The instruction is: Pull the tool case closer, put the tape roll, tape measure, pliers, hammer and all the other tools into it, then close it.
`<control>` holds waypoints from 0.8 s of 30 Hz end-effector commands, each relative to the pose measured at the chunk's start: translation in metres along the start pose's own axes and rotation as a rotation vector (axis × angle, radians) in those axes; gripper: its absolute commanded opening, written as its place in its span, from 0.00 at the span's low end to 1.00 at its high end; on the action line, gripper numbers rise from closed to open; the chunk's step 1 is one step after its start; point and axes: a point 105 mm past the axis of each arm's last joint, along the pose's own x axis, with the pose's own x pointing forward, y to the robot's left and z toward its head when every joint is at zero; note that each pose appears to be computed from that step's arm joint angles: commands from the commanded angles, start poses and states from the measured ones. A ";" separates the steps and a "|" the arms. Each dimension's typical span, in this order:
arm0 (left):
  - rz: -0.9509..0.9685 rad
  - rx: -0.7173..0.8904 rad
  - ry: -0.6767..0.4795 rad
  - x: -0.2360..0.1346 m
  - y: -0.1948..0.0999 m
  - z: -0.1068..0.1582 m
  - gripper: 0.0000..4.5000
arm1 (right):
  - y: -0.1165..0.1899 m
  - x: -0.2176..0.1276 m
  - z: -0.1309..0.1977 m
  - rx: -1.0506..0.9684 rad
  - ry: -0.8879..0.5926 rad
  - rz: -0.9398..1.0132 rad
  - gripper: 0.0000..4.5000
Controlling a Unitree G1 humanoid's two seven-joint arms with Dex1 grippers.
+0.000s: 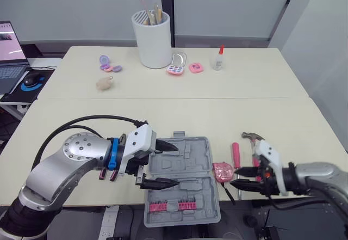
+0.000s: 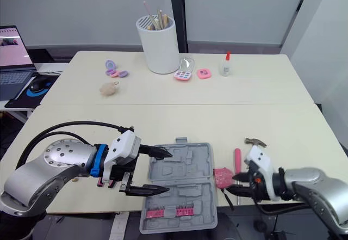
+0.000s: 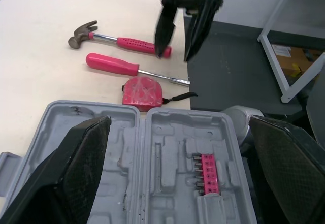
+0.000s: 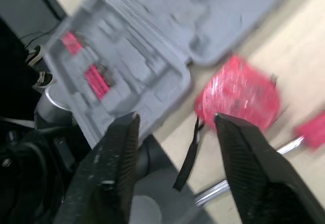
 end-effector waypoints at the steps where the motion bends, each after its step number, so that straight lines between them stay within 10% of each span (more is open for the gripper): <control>1: -0.032 0.091 -0.033 0.003 -0.010 0.006 1.00 | -0.004 0.002 0.016 -0.301 -0.053 0.053 0.79; 4: -0.033 0.146 -0.045 0.005 -0.014 0.004 1.00 | -0.009 0.013 0.005 -0.509 -0.018 0.124 0.99; 24: 0.011 0.119 -0.021 0.009 -0.022 -0.008 1.00 | -0.053 0.055 -0.037 -0.736 0.074 0.168 0.99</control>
